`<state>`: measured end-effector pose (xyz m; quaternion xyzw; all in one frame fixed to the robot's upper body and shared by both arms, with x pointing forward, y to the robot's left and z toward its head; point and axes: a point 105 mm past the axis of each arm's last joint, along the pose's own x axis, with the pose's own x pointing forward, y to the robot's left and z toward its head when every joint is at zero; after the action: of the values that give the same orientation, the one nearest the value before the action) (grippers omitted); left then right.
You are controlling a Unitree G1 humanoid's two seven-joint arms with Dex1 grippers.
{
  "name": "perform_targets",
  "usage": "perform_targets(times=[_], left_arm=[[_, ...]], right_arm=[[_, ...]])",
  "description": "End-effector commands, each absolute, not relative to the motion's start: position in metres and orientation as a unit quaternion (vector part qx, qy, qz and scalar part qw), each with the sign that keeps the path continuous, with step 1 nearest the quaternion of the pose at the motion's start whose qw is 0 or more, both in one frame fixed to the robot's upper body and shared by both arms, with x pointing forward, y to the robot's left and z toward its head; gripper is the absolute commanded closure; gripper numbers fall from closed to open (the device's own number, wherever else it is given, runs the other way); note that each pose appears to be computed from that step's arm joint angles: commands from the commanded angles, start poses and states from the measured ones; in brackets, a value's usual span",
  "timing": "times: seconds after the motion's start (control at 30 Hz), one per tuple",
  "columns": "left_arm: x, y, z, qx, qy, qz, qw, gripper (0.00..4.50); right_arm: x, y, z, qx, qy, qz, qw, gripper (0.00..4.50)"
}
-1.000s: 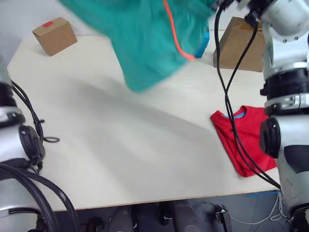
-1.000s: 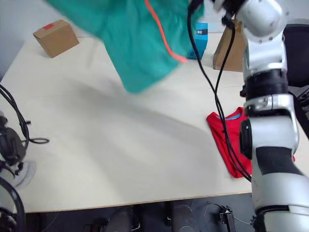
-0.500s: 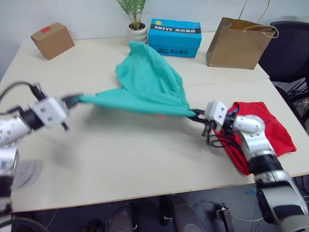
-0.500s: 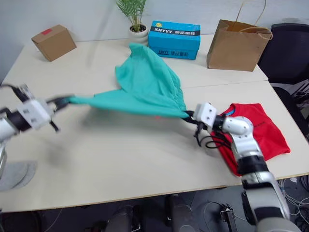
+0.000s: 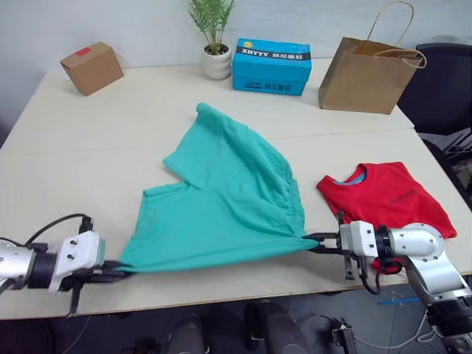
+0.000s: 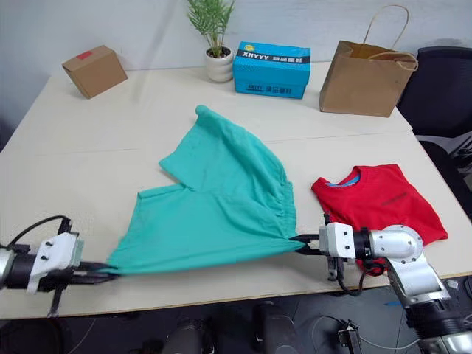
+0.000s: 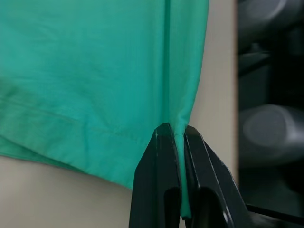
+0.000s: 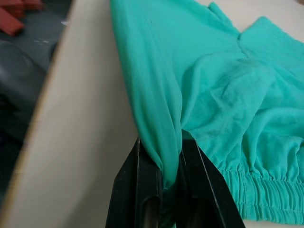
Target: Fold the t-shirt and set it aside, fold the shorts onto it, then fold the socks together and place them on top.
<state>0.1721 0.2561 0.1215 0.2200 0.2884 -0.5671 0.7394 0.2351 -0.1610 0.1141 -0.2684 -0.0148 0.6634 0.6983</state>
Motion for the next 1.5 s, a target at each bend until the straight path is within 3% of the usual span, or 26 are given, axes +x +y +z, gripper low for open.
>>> perform_targets(times=[0.03, 0.13, 0.23, 0.5, 0.63, 0.77, 1.0, 1.27, 1.37, 1.5], left_arm=[[0.159, 0.272, 0.126, 0.186, 0.349, -0.551, 0.735, 4.45], [0.161, 0.267, 0.139, 0.157, 0.345, -0.554, 0.741, 4.45], [0.180, 0.260, 0.159, 0.162, 0.300, -0.555, 0.758, 4.45], [0.297, 0.227, 0.244, 0.270, 0.053, -0.487, 0.829, 4.45], [0.359, 0.198, 0.277, 0.335, -0.044, -0.452, 0.826, 4.45], [0.398, 0.160, 0.282, 0.385, -0.061, -0.469, 0.793, 4.45], [0.446, 0.127, 0.289, 0.414, -0.080, -0.385, 0.821, 4.45], [0.463, 0.127, 0.253, 0.397, -0.032, -0.341, 0.851, 4.45], [0.463, 0.130, 0.246, 0.376, -0.029, -0.337, 0.862, 3.82], [0.463, 0.133, 0.252, 0.332, -0.089, -0.313, 0.885, 2.61]], right_arm=[[0.222, -0.181, 0.124, -0.231, 0.038, 0.670, 0.704, 4.50], [0.207, -0.179, 0.130, -0.177, 0.092, 0.688, 0.698, 4.50], [0.205, -0.176, 0.141, -0.146, 0.116, 0.687, 0.702, 4.50], [0.253, -0.173, 0.190, -0.079, 0.040, 0.587, 0.805, 4.50], [0.285, -0.188, 0.195, -0.090, 0.027, 0.506, 0.858, 4.50], [0.309, -0.195, 0.192, -0.081, 0.027, 0.434, 0.897, 4.50], [0.303, -0.182, 0.176, -0.065, 0.045, 0.405, 0.911, 4.50], [0.302, -0.172, 0.164, -0.043, 0.025, 0.374, 0.926, 4.50], [0.311, -0.175, 0.166, -0.054, 0.004, 0.342, 0.938, 3.54], [0.321, -0.177, 0.177, -0.102, -0.022, 0.305, 0.947, 2.16]])
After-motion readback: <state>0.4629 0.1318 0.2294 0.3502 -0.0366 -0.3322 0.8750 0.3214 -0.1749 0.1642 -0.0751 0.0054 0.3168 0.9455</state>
